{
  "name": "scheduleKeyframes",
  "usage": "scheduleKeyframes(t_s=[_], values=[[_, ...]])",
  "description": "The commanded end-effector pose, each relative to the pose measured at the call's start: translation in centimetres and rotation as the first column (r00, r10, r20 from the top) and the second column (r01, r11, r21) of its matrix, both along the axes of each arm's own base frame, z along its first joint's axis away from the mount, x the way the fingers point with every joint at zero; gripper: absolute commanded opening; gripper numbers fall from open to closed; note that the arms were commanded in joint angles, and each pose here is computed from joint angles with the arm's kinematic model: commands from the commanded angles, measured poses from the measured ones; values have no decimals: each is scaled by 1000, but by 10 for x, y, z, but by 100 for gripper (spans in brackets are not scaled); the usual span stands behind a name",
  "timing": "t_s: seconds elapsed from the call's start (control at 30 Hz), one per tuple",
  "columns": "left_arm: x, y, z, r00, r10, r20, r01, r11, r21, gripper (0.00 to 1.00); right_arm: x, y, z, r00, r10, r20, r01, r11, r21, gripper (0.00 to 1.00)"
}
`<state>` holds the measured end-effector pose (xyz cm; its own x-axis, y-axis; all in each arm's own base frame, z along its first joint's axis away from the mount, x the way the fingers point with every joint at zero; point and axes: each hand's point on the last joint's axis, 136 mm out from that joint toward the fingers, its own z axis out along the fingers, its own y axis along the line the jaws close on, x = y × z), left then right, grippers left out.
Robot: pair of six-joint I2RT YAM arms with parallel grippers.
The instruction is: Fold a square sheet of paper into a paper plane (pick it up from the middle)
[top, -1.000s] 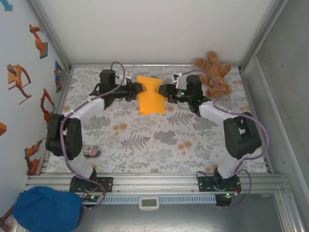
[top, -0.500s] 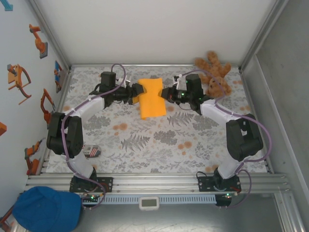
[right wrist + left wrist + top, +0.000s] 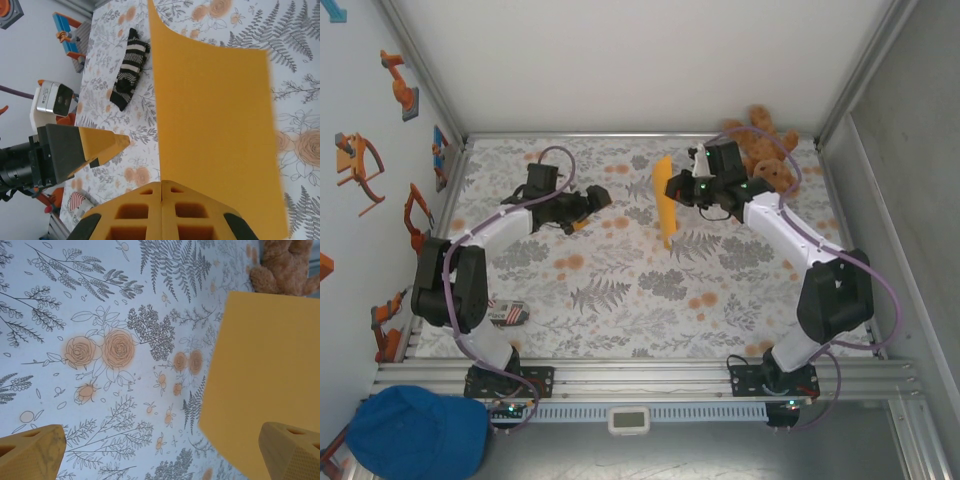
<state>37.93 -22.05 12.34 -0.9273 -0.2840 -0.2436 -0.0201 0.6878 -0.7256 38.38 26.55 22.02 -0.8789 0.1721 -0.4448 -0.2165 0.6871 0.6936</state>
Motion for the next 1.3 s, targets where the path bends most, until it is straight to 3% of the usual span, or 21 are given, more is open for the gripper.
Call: scheduleKeyframes(t_s=[0.0, 0.17, 0.23, 0.47, 0.7, 0.97, 1.27], values=[[3, 4, 9, 998, 34, 49, -33, 999, -18, 98, -6, 21, -18, 998, 40, -42, -41, 999, -21, 0], [-2, 2, -2, 998, 56, 16, -55, 997, -56, 96, -2, 54, -34, 990, 79, -120, -55, 980, 192, 0], [-4, 1, -9, 998, 57, -5, -58, 997, -59, 96, 1, 56, -42, 988, 65, -142, -33, 976, 217, 0], [-10, -14, -27, 998, 43, -55, -47, 997, -58, 96, -1, 46, -118, 964, 33, -263, -15, 997, 72, 0], [-15, -44, -48, 994, 10, -111, -11, 1000, -4, 98, 7, 28, -137, 967, -2, -253, 1, 1000, -7, 0], [-19, -74, -66, 987, -3, -159, 4, 1000, 1, 86, 8, 31, -153, 961, 42, -273, -50, 998, -23, 0], [-16, -76, -82, 979, -12, -202, 23, 998, 53, 64, 10, 32, -164, 953, 55, -300, -65, 998, -25, 0]])
